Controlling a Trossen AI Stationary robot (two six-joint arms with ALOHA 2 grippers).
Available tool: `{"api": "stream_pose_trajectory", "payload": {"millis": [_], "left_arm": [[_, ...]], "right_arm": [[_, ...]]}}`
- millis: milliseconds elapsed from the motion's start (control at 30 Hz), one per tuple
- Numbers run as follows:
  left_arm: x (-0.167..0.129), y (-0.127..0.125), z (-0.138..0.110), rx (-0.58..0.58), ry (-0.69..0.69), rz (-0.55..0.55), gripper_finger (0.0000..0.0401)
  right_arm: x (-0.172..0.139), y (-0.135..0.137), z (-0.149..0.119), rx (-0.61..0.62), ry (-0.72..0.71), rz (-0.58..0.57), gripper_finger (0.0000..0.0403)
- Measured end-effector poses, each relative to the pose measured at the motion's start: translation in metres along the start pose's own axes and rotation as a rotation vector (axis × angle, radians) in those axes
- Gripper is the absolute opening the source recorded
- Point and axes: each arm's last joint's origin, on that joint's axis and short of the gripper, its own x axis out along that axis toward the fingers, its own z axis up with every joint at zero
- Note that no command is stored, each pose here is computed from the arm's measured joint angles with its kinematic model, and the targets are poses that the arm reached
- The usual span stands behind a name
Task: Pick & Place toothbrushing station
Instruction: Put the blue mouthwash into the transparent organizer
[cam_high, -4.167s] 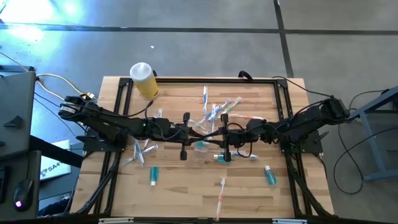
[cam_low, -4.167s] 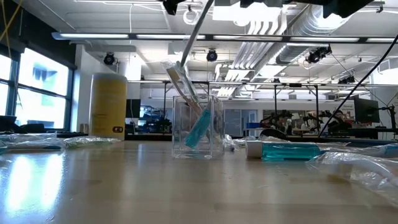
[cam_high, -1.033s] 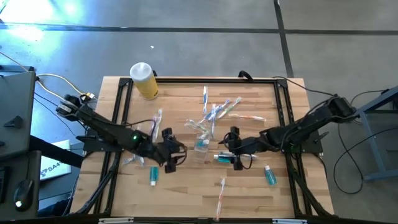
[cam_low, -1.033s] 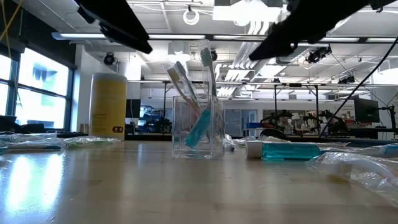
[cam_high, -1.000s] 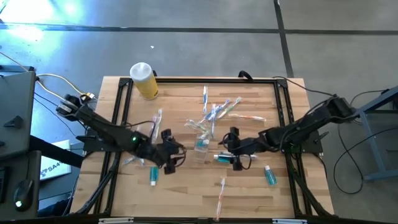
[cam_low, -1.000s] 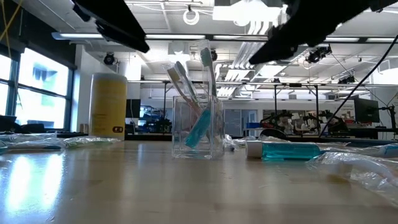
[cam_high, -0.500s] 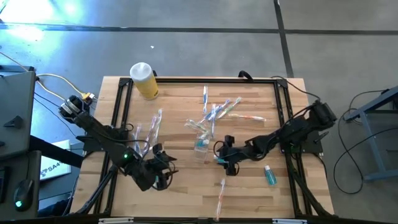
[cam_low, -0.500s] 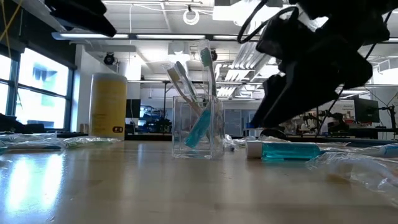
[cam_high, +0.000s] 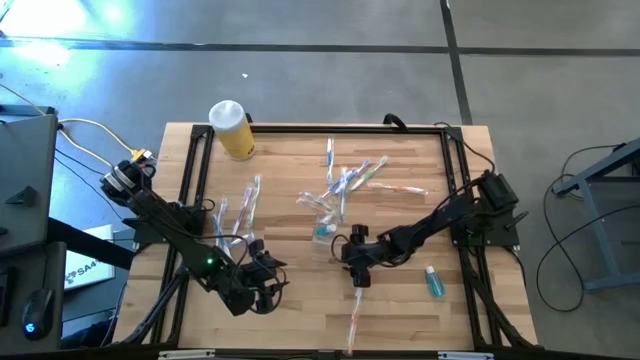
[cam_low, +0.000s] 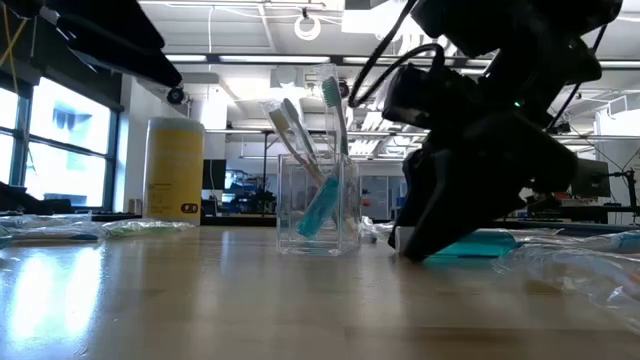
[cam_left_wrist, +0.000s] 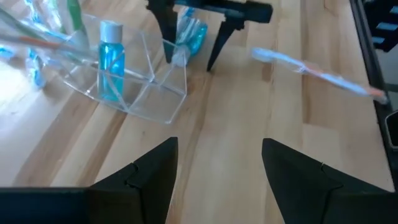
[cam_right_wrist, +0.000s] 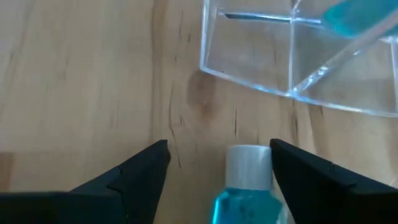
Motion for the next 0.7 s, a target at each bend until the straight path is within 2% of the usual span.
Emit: {"api": "stream_pose_trajectory", "payload": {"millis": [133,433,700], "left_arm": [[0.003,-0.003,-0.002,-0.007,0.002,-0.02,0.0227],[0.002,-0.007,-0.004,-0.013,0.011,-0.049,0.0227],[0.001,-0.008,-0.004,-0.006,0.002,-0.047,0.0227]], "right_arm": [[0.002,0.0,-0.001,0.054,0.016,-0.009,0.0274],[0.003,-0.002,-0.007,0.046,0.08,-0.037,0.0272],[0.002,-0.003,-0.011,0.029,0.132,-0.02,0.0221]]}}
